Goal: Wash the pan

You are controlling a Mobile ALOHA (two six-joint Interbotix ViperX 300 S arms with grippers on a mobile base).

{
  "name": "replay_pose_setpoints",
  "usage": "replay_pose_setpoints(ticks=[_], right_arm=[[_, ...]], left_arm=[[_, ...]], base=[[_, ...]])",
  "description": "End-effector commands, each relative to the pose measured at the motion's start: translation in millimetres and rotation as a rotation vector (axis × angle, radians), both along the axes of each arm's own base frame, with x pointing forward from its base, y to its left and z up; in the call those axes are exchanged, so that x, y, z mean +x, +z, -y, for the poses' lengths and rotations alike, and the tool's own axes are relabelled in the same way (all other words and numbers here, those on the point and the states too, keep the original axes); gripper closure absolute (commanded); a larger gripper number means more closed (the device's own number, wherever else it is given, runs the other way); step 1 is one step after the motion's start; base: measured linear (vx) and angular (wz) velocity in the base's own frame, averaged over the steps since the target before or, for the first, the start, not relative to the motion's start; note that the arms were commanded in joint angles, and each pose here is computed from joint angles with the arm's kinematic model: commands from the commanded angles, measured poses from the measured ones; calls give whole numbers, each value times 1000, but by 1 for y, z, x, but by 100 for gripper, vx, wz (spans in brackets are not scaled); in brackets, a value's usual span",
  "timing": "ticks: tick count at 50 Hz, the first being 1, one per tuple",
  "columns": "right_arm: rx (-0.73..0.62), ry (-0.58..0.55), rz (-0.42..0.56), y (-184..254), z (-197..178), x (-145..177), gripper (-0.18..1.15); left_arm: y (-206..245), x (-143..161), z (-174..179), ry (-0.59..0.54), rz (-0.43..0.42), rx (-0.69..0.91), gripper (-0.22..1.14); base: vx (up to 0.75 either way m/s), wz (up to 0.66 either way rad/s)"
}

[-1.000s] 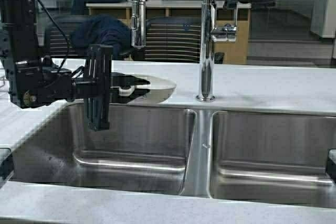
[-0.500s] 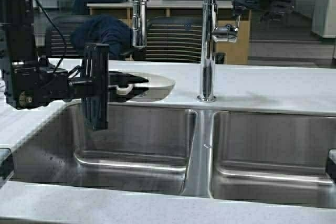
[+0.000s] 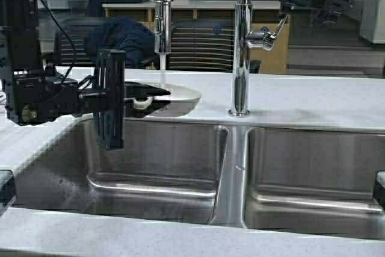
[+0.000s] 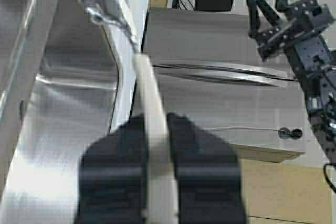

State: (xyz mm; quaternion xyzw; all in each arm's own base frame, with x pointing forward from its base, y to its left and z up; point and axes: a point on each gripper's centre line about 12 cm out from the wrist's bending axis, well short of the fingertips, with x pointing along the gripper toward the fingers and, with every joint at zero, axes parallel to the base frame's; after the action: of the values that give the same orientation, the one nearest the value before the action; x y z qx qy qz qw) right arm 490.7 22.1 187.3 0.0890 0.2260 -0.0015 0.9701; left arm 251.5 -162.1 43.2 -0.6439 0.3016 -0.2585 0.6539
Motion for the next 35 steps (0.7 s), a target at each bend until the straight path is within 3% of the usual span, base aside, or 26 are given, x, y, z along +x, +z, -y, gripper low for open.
replay_pose_setpoints(ticks=[1,6,10,17,23,25,31,35], right_arm=[[-5,-72,98,35,36,-18,-5],[-5,-75,83,21,36,-25,-1],[7,-80,69,12,36,-29,12],[5,-82,49,1,36,-38,57],[-2,-92,97,7,41,-48,97],[-3,-105,136,17,46,-50,100],[-10,-164,213,45,72,-56,89],[-17,-197,233,56,87,-60,88]], left_arm=[[13,4,3,-5,68,-19,89],[13,4,3,-6,70,-21,89],[13,5,3,-5,70,-21,89],[12,5,3,-6,70,-20,89],[12,5,4,-9,70,-21,89],[12,5,4,-9,71,-22,89],[13,5,4,-11,70,-23,89],[13,5,4,-11,71,-24,89]], base=[[1,0],[0,0],[0,0],[0,0],[0,2],[0,3],[0,2],[0,-6]])
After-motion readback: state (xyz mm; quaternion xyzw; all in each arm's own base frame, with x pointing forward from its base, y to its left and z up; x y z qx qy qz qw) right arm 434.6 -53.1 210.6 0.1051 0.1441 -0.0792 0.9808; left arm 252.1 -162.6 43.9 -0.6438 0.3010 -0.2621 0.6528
